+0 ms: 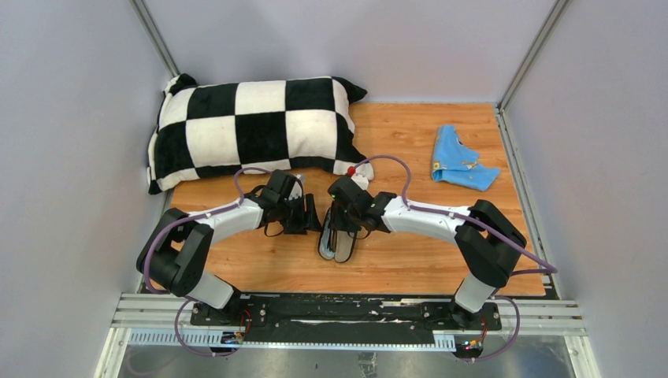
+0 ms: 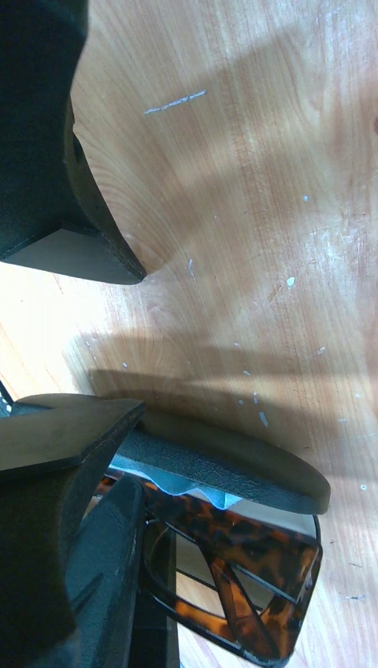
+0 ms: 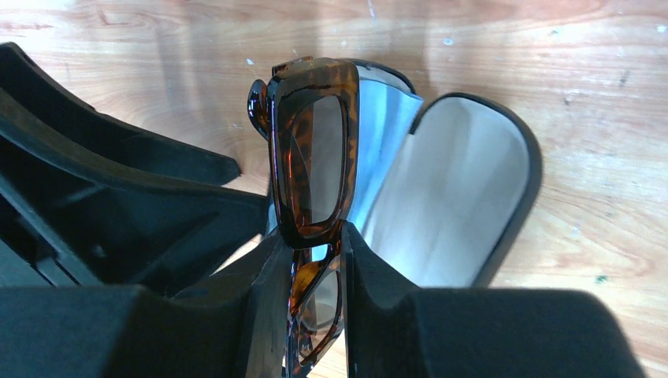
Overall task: Organize the sunglasses
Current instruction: Place the sunglasses in the sunglasses case.
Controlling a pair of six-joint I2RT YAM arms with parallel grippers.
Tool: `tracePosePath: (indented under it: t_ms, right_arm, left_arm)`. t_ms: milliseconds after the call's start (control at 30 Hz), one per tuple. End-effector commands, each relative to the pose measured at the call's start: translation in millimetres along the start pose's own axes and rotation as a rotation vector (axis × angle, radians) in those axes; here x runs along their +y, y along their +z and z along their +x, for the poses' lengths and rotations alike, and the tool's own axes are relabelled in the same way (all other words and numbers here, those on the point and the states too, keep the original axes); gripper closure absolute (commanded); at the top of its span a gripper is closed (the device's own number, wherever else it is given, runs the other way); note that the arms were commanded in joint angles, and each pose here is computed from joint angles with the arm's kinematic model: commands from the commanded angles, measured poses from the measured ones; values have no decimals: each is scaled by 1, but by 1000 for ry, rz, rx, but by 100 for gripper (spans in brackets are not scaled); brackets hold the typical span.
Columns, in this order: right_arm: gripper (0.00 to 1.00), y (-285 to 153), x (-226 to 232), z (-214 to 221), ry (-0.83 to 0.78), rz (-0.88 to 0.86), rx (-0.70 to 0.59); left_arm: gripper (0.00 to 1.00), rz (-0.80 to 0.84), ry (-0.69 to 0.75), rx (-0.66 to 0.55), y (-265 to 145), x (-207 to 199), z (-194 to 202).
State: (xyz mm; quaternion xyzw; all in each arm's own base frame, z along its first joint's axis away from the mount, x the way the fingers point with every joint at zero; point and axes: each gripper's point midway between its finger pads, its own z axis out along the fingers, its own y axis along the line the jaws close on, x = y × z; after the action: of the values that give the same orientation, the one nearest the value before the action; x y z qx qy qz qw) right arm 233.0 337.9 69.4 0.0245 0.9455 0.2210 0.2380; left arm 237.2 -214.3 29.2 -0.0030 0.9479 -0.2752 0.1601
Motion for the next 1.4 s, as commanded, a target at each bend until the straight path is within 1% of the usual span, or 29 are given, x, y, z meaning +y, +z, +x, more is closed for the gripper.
tracePosePath:
  t_ms: [0,200,300,400,1000,1133,1367]
  right_arm:
    - [70,0,22,1,11,-32,8]
    - [68,-1,17,8,70,-25,17]
    - [67,-6,15,8,102,-29,-6]
    - [67,-8,12,8,104,-22,-23]
    - [66,2,-3,22,73,25,11]
    - [67,-1,-3,18,64,20,-5]
    - [65,-22,15,-6,11,-18,-58]
  left_arm:
    - [37,-7,11,26,0,2,8]
    - [37,-13,9,30,1,4,10]
    - [37,-15,3,34,3,5,11]
    - [37,-15,2,37,4,5,11]
    - [36,-12,-7,58,12,7,13]
    - [36,-23,-1,62,11,10,15]
    - [36,-11,-12,73,15,10,18]
